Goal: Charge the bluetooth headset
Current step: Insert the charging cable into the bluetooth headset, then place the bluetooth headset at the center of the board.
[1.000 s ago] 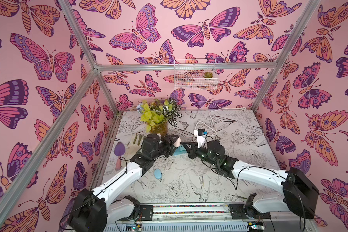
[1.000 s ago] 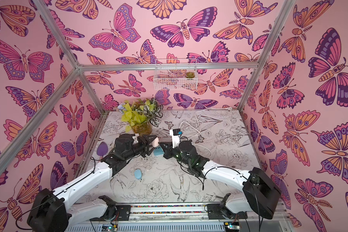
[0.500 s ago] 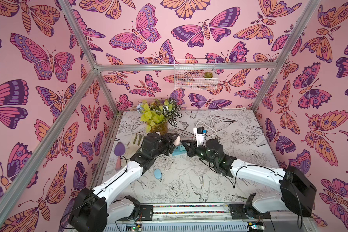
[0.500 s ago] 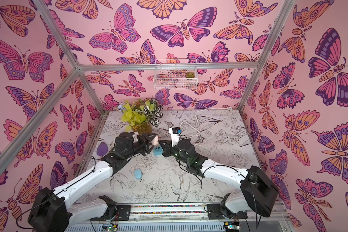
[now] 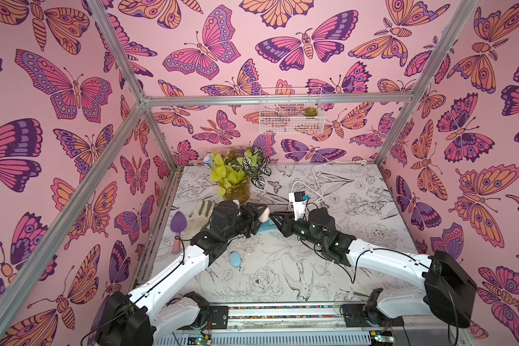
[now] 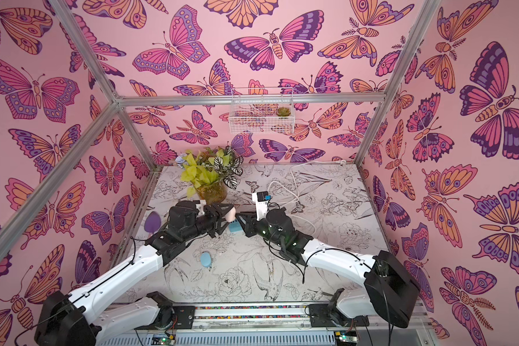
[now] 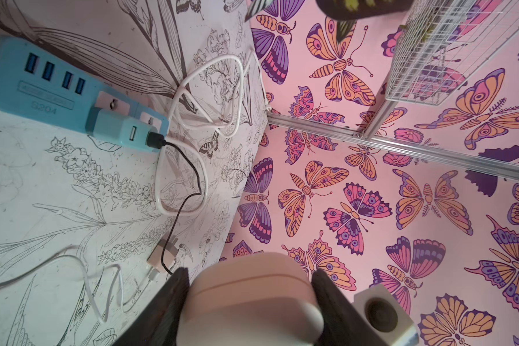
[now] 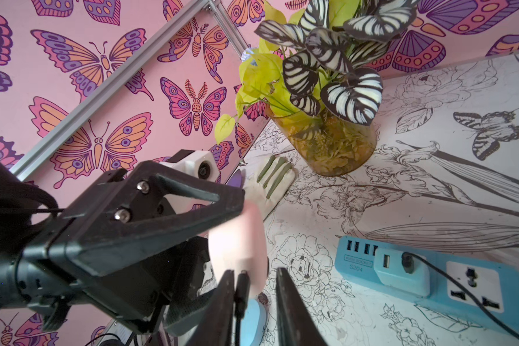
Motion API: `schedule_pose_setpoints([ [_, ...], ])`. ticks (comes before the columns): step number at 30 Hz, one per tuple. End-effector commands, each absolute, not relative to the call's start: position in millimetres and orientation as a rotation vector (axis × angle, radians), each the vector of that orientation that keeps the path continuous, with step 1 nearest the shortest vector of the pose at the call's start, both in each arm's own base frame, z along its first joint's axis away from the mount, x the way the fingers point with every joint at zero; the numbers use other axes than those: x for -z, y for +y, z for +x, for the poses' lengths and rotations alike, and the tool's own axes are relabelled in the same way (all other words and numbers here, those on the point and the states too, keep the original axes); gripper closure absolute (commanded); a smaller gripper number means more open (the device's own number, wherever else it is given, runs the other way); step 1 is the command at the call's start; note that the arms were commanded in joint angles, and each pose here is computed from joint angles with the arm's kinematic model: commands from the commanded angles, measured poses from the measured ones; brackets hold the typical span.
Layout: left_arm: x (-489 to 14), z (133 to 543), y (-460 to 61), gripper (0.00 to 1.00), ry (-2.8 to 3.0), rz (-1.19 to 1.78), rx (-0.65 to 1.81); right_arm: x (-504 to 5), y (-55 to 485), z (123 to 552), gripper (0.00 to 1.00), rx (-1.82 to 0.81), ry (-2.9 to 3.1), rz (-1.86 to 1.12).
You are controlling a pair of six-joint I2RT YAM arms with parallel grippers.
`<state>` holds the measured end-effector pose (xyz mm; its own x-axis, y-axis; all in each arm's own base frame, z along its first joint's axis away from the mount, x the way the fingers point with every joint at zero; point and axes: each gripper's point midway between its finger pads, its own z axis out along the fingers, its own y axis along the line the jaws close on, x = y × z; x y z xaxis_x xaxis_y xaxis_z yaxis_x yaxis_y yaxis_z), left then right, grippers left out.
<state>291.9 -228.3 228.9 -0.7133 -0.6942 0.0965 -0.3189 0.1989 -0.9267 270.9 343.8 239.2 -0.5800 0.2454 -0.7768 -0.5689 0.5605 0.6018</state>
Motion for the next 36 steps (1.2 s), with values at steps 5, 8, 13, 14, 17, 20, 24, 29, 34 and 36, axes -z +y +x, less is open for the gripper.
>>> schedule_pose_setpoints([
  [5, -223.1, 286.9, -197.9, 1.00, 2.176, -0.987, 1.351, -236.1, 320.3, 259.6, 0.53, -1.034, 1.927, -0.279],
  [8, -210.6, 283.8, -183.1, 1.00, 2.216, -1.006, 1.250, -229.8, 318.5, 252.1, 0.49, -1.016, 1.952, -0.339],
  [13, -189.5, 284.3, -161.0, 1.00, 2.225, -1.075, 1.163, -219.9, 326.4, 235.1, 0.47, -1.045, 2.000, -0.482],
  [14, -186.3, 284.8, -157.4, 1.00, 2.225, -1.087, 1.150, -218.5, 329.3, 231.5, 0.47, -1.058, 2.003, -0.516],
  [17, -175.9, 286.8, -146.6, 1.00, 2.230, -1.118, 1.103, -209.9, 339.0, 221.4, 0.45, -1.107, 2.037, -0.597],
  [20, -163.9, 288.9, -134.8, 1.00, 2.247, -1.145, 1.032, -204.2, 347.8, 215.4, 0.43, -1.158, 2.063, -0.640],
  [24, -141.9, 292.8, -114.1, 1.00, 2.256, -1.216, 0.929, -204.2, 353.2, 212.4, 0.42, -1.192, 2.062, -0.660],
  [29, -117.2, 298.9, -98.7, 1.00, 2.286, -1.279, 0.837, -203.4, 353.3, 210.9, 0.42, -1.194, 2.069, -0.668],
  [34, -94.4, 308.4, -87.3, 1.00, 2.332, -1.298, 0.721, -203.3, 351.0, 212.0, 0.42, -1.184, 2.066, -0.654],
  [36, -81.0, 312.0, -86.6, 1.00, 2.372, -1.312, 0.685, -203.0, 350.4, 212.8, 0.42, -1.182, 2.069, -0.644],
])
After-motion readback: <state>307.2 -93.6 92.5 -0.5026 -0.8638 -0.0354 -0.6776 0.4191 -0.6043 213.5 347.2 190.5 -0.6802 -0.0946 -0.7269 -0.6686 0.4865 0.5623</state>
